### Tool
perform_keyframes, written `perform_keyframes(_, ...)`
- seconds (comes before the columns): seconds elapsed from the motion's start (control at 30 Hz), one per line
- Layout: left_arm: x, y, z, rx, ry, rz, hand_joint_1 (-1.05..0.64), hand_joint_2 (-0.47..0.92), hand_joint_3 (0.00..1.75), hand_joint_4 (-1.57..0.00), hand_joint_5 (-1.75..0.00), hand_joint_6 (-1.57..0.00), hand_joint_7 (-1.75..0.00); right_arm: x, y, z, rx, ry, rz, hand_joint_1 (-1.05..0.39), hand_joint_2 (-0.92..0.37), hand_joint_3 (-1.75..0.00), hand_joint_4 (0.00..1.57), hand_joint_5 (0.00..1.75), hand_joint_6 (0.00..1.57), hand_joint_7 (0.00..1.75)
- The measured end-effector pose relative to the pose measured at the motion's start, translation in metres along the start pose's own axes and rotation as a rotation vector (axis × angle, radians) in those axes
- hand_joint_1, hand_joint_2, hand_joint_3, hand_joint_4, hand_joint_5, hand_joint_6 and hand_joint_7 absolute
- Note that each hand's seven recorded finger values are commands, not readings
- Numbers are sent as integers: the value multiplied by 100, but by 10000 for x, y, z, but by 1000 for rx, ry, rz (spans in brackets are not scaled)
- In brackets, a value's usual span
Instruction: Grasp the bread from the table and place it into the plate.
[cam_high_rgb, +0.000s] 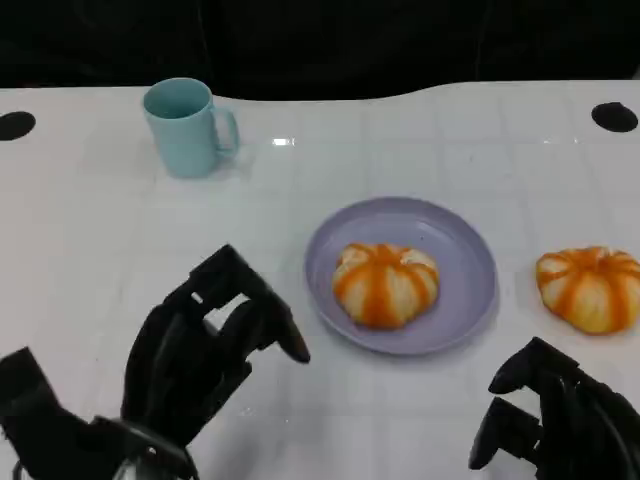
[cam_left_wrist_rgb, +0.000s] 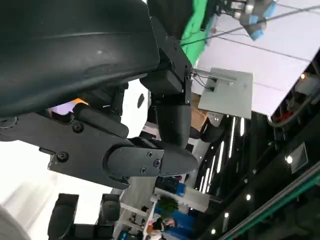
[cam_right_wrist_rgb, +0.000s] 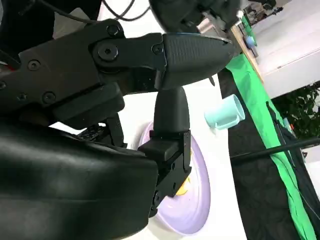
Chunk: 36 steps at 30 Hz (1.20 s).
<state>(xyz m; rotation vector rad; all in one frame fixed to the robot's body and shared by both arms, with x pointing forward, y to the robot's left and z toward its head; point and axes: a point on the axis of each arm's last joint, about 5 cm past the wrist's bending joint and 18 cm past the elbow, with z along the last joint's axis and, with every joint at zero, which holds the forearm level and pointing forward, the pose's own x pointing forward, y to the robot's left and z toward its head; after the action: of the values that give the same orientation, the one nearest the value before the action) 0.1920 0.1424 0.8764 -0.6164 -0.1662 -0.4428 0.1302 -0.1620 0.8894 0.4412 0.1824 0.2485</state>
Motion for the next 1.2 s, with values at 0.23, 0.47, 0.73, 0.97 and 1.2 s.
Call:
perform_keyframes(0.23,-173,21,-26,-60,22,58,-56,92,45,-76,-175,-55,-175,3,0,3,2,-2,2,-53,-92,-41,64,175,46,164)
perform_keyframes(0.47,-275,31,-55,-129,34,104,-56,92,46,-74,-175,-51,-175,0,-8,9,6,-4,3,-53,-92,-41,63,175,45,162)
perform_keyframes(0.73,-378,23,-91,-155,71,157,-57,92,43,-74,-175,-50,-175,-4,-19,16,-3,-1,3,-52,-92,-42,62,175,44,162)
perform_keyframes(0.97,-424,5,-86,-154,84,164,-57,92,39,-74,-175,-50,-175,-6,-20,26,-8,-3,6,-53,-92,-43,62,175,43,163)
perform_keyframes(1.2,-437,12,-83,-150,87,169,-58,92,38,-74,-175,-50,-175,-9,-30,29,-13,-4,8,-53,-92,-42,62,175,43,162)
